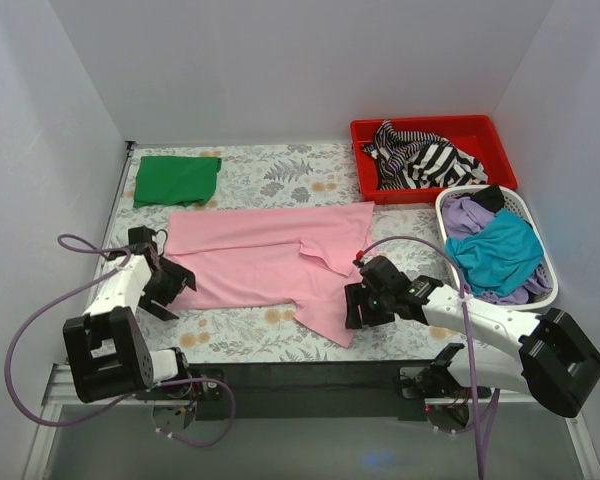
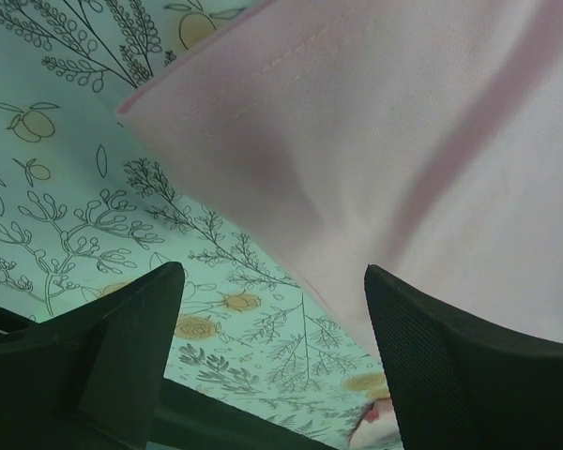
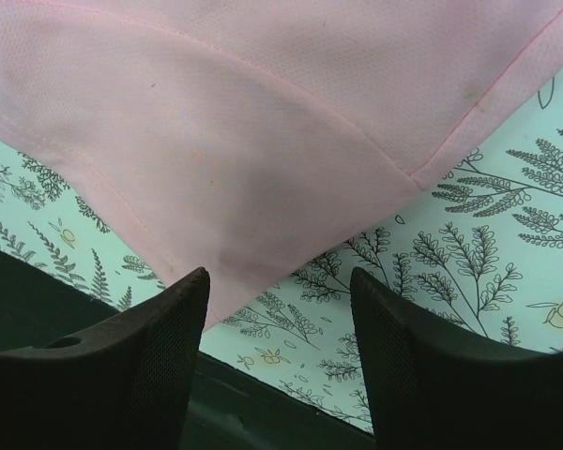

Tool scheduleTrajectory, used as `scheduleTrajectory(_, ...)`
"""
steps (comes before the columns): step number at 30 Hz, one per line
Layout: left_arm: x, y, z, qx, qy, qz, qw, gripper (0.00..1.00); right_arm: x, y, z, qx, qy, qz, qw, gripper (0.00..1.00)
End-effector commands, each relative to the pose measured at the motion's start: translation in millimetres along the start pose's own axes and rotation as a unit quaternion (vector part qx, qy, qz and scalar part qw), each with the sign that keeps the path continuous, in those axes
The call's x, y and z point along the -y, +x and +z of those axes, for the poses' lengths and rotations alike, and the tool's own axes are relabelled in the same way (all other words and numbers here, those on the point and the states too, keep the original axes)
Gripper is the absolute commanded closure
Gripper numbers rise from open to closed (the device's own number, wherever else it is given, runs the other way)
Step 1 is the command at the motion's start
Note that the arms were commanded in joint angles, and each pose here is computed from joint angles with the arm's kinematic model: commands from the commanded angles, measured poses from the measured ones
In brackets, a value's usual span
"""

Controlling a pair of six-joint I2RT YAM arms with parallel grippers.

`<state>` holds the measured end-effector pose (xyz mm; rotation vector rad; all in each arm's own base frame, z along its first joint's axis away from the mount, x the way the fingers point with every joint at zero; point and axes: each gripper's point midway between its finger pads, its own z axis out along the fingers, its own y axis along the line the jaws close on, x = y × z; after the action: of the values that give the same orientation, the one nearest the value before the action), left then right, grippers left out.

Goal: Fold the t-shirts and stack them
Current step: Fold the tshirt

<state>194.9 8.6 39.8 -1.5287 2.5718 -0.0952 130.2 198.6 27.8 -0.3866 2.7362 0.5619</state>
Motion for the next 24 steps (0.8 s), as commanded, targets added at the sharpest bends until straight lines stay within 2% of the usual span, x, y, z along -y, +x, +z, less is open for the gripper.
scheduleTrajectory(1, -1, -13, 6, 0.018, -0.032, -0.014, 0.999, 0.23, -12, -18, -5, 0.029, -0.016, -0.015, 0.999, 0.32)
scheduleTrajectory(9, 6, -21, 24, 0.014, -0.043, -0.013, 0.999, 0.26, -10, -15, -4, 0.026, -0.013, -0.008, 1.0, 0.32)
scheduleTrajectory(12, 7, -16, 30, 0.005, -0.034, -0.014, 0.999, 0.41, -7, -15, -2, 0.026, -0.005, -0.01, 1.0, 0.32)
scheduleTrajectory(13, 8, -15, 31, 0.003, -0.03, -0.014, 0.999, 0.54, -8, -16, -2, 0.026, -0.005, -0.011, 1.0, 0.32)
scheduleTrajectory(15, 12, -15, 31, 0.003, -0.019, -0.012, 1.0, 0.66, -6, -15, -1, 0.023, -0.003, -0.014, 1.0, 0.32)
scheduleTrajectory(16, 11, -15, 32, 0.004, -0.019, -0.011, 1.0, 0.77, -5, -15, 0, 0.021, 0.0, -0.015, 1.0, 0.33)
scheduleTrajectory(17, 12, -15, 32, 0.004, -0.018, -0.011, 1.0, 0.98, -5, -14, 1, 0.019, 0.001, -0.015, 1.0, 0.34)
scheduleTrajectory(24, 12, -17, 29, 0.005, -0.018, -0.001, 1.0, 1.0, -12, -10, 0, 0.008, -0.019, -0.015, 1.0, 0.37)
